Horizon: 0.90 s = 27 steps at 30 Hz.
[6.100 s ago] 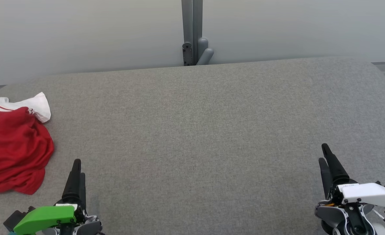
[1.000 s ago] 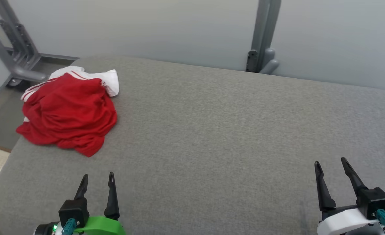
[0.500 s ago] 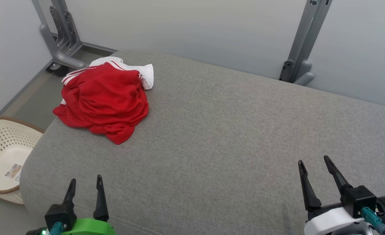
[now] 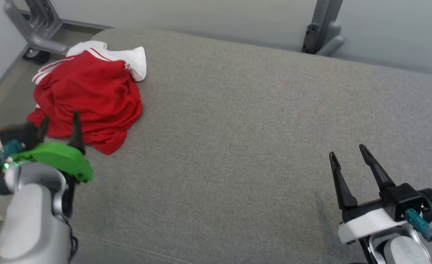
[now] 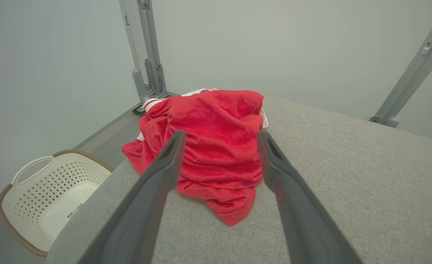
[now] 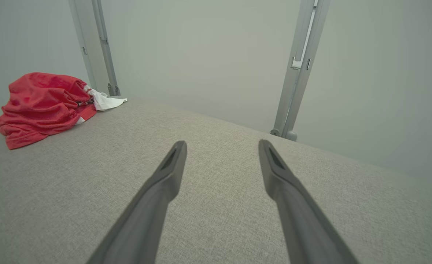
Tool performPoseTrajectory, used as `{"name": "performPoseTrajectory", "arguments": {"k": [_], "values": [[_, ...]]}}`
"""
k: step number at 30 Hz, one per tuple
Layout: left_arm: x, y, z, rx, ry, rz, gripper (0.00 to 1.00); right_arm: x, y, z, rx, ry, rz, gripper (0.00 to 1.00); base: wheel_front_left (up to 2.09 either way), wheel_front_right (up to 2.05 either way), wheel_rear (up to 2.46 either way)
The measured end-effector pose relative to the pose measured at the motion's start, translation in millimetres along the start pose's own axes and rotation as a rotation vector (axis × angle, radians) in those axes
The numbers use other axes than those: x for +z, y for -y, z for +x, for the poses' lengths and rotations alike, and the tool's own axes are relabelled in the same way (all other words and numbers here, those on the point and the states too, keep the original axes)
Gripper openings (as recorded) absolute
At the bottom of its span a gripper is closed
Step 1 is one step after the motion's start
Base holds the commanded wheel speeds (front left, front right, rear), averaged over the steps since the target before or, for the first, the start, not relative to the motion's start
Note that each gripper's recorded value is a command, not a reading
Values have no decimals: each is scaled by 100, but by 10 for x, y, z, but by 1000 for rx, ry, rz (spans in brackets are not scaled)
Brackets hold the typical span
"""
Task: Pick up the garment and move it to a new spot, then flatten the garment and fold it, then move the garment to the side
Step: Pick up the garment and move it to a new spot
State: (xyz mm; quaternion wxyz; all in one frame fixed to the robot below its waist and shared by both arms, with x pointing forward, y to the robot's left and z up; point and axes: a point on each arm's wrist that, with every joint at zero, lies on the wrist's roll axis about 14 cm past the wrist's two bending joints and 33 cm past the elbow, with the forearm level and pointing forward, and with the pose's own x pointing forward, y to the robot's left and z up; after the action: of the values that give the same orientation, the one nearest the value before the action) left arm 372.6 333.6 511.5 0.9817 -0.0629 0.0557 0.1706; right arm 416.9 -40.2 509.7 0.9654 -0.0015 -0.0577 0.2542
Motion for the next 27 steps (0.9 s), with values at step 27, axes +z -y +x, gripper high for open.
{"name": "performPoseTrajectory", "arguments": {"k": [27], "values": [[-1407,220,1239,80,-562,-20,100,-768,808,-340,-186,-202,10,100,0,0,0]]}}
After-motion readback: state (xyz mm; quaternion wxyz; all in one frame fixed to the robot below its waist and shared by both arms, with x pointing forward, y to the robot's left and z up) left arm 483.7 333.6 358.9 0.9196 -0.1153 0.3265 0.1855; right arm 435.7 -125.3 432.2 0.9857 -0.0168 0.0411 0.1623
